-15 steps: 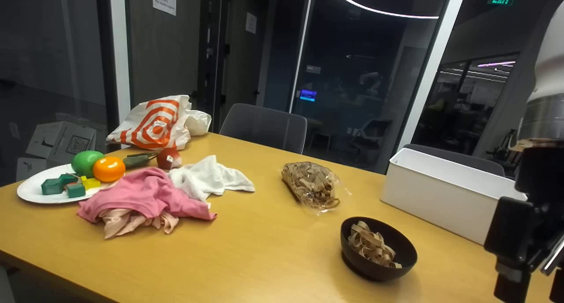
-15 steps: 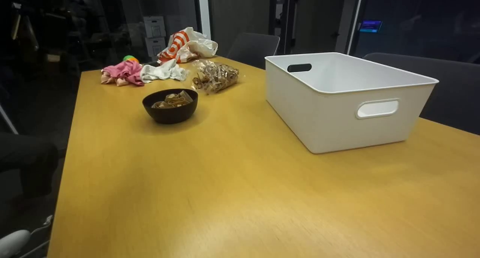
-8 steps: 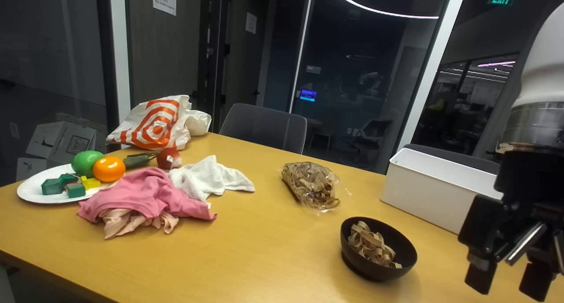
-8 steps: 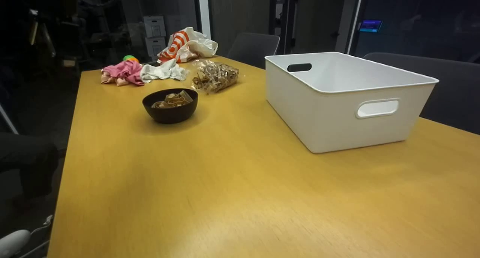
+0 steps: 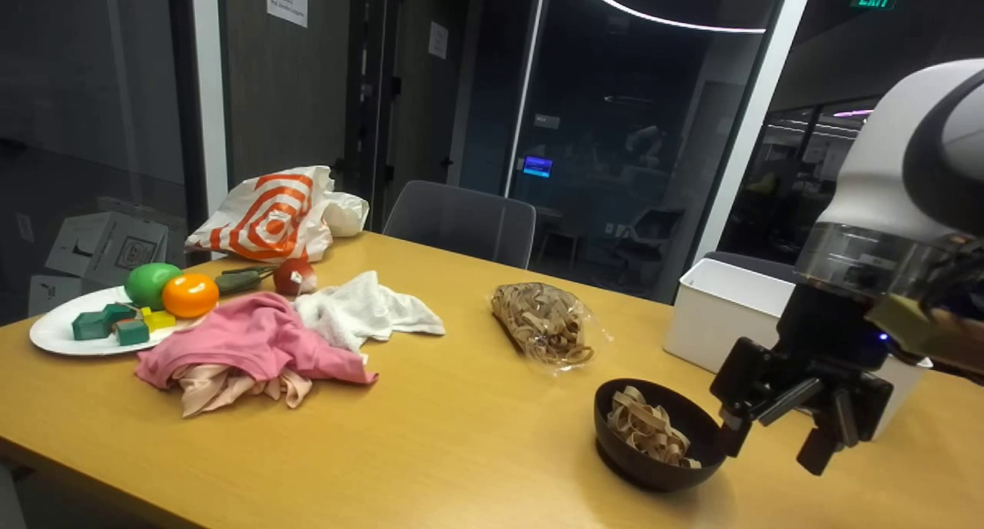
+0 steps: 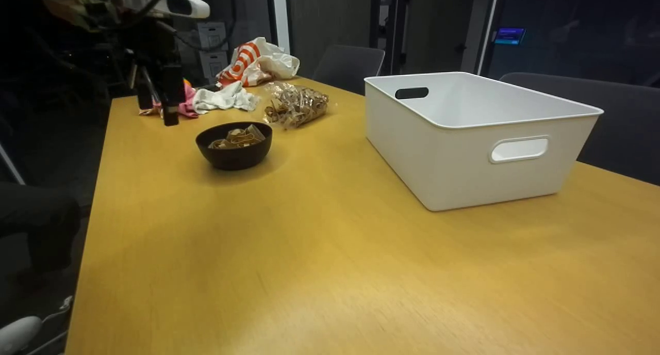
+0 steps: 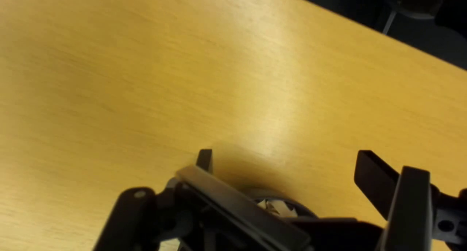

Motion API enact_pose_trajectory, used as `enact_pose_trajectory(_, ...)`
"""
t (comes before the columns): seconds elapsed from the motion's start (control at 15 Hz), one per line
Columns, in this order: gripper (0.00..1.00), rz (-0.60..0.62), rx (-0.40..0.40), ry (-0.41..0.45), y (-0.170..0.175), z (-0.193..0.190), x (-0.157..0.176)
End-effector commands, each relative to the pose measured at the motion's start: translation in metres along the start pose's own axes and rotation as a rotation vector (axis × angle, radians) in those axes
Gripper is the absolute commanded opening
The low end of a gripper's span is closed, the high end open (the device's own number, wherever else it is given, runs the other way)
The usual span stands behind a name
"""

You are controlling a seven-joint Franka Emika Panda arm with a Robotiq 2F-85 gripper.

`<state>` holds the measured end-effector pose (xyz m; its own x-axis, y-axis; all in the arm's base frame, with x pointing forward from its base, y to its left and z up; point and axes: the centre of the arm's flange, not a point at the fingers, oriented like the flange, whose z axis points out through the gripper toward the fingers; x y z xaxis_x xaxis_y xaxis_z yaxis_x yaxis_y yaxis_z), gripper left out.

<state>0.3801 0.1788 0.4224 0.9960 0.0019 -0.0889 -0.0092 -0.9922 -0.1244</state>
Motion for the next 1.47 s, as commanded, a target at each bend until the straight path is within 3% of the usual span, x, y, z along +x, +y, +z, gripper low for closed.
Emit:
enact_pose_trajectory(0.0,1.00,0.073,-0.025,0.086,0.008,0.013,0.042)
enact_pose_trajectory(0.27,1.00,0.147,-0.030,0.187,0.025,0.026,0.070)
enact_pose_trajectory(0.6,1.00,0.206,-0.058,0.248,0.042,0.026,0.092)
enact_pose_trajectory(1.13,1.00,0.071,-0.146,0.279,0.002,0.019,0.130)
enact_pose_trajectory(1.4,1.00,0.024,-0.134,0.274,-0.021,0.021,0.150)
